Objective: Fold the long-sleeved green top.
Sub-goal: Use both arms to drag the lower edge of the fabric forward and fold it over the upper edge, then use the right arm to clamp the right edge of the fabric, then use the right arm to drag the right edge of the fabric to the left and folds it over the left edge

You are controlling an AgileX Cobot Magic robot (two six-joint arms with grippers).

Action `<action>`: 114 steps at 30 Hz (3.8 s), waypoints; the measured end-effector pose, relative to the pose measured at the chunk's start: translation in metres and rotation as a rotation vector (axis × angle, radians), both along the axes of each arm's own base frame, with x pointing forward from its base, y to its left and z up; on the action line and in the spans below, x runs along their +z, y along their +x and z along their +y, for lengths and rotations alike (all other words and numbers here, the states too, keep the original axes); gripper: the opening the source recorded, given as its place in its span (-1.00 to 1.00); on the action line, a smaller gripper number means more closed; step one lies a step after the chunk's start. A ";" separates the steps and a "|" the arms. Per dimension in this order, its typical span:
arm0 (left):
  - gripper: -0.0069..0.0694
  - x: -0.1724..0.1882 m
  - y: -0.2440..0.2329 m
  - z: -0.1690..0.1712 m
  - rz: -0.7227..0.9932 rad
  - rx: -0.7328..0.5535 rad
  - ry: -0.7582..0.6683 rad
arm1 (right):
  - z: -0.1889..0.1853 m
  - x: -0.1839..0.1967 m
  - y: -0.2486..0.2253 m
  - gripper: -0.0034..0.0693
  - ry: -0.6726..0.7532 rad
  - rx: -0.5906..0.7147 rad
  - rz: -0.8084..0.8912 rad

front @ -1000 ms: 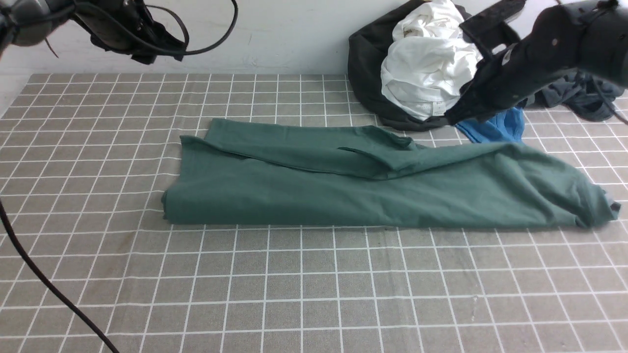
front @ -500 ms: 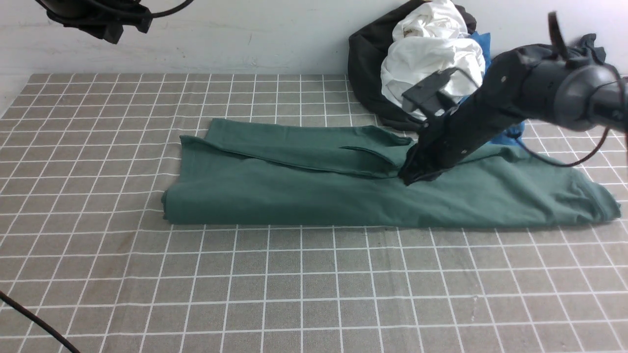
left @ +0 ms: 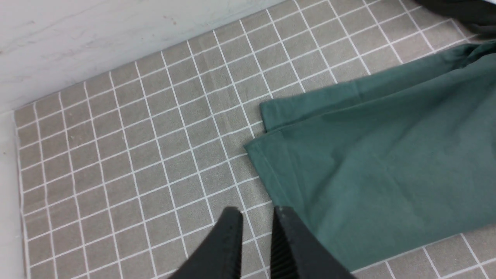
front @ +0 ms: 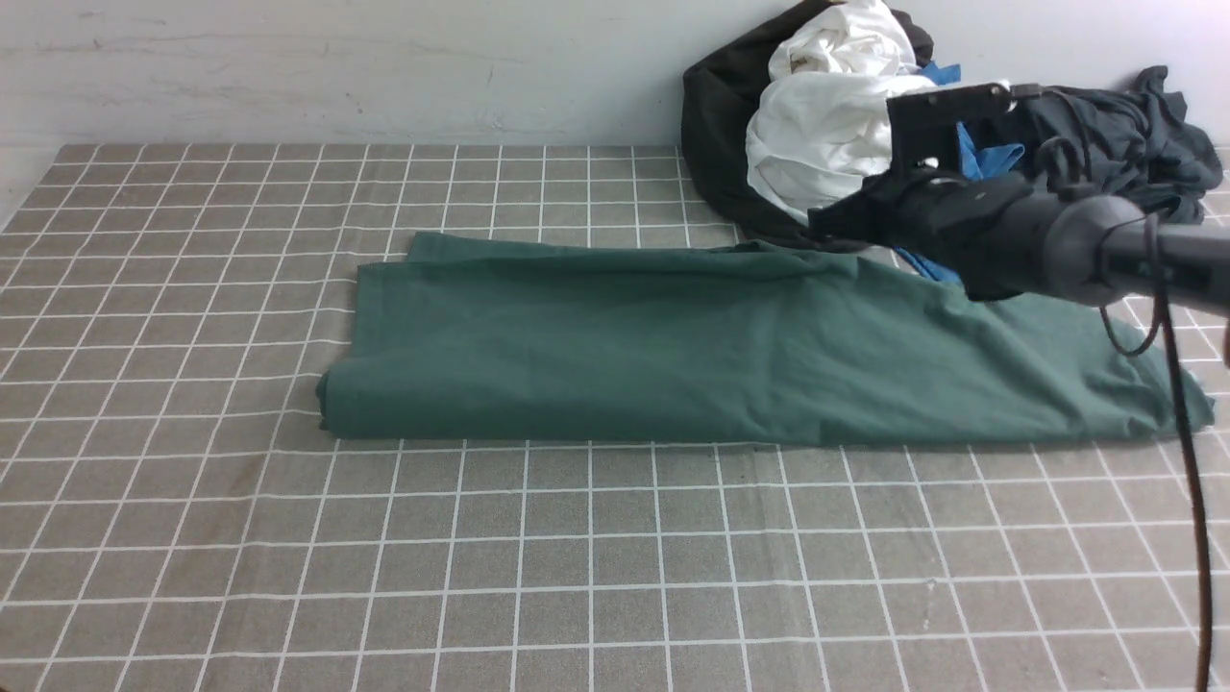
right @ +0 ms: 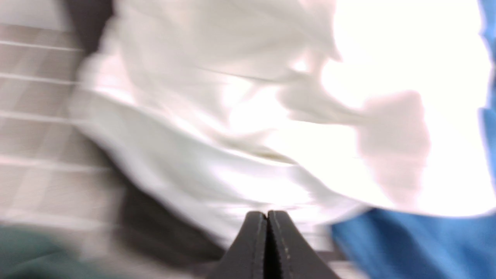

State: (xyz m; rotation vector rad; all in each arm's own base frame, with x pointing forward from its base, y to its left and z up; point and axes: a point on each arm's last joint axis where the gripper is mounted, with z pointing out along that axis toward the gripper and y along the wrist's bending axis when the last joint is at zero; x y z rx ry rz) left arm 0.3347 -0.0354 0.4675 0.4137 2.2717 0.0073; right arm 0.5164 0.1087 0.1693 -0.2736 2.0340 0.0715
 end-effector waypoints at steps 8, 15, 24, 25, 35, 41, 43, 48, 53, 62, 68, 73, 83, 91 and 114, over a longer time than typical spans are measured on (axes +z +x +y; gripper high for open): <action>-0.56 -0.002 -0.055 0.003 -0.111 -0.007 -0.043 | 0.083 -0.014 -0.039 -0.94 -0.047 0.690 0.235; -0.56 -0.028 -0.106 0.007 -0.163 -0.024 -0.030 | 0.089 -0.050 0.006 -0.94 -0.054 0.431 0.081; -0.56 -0.058 -0.162 0.024 -0.117 0.015 0.139 | 0.028 0.037 0.041 -0.86 0.151 0.181 -0.128; -0.56 -0.062 -0.168 0.026 -0.105 0.029 0.147 | 0.018 0.052 0.037 -0.83 0.154 0.218 -0.124; -0.56 -0.150 -0.206 0.035 0.069 0.193 0.065 | -0.112 0.122 -0.040 -0.49 -0.079 -0.002 0.560; -0.56 -0.186 -0.201 0.029 0.055 0.205 -0.037 | -0.175 0.063 -0.061 0.11 -0.076 -0.222 0.823; -0.56 -0.187 -0.200 0.027 0.033 0.208 -0.073 | -0.183 0.047 -0.069 0.35 -0.059 -0.237 0.881; -0.56 -0.185 -0.198 0.026 0.000 0.206 -0.097 | -0.196 0.012 -0.085 0.67 -0.022 -0.269 0.987; -0.56 -0.183 -0.196 0.025 -0.023 0.204 -0.109 | -0.206 -0.018 -0.083 0.64 -0.005 -0.303 0.966; -0.56 -0.183 -0.196 0.025 -0.028 0.204 -0.110 | -0.204 -0.021 -0.074 -0.20 0.036 -0.309 0.872; -0.56 -0.184 -0.196 0.025 -0.025 0.204 -0.109 | -0.211 0.016 -0.074 -0.83 -0.087 -0.291 0.837; -0.56 -0.183 -0.195 0.025 -0.033 0.204 -0.115 | -0.212 0.113 -0.078 -0.83 -0.191 -0.334 0.631; -0.56 -0.182 -0.195 0.020 -0.035 0.212 -0.199 | -0.046 0.221 -0.088 -0.83 -0.032 0.042 0.279; -0.56 -0.182 -0.195 0.020 -0.030 0.213 -0.209 | 0.164 0.131 -0.095 -0.83 0.031 0.481 0.264; -0.56 -0.167 -0.215 0.020 -0.138 0.191 -0.239 | 0.209 0.081 -0.097 -0.16 0.009 0.523 0.257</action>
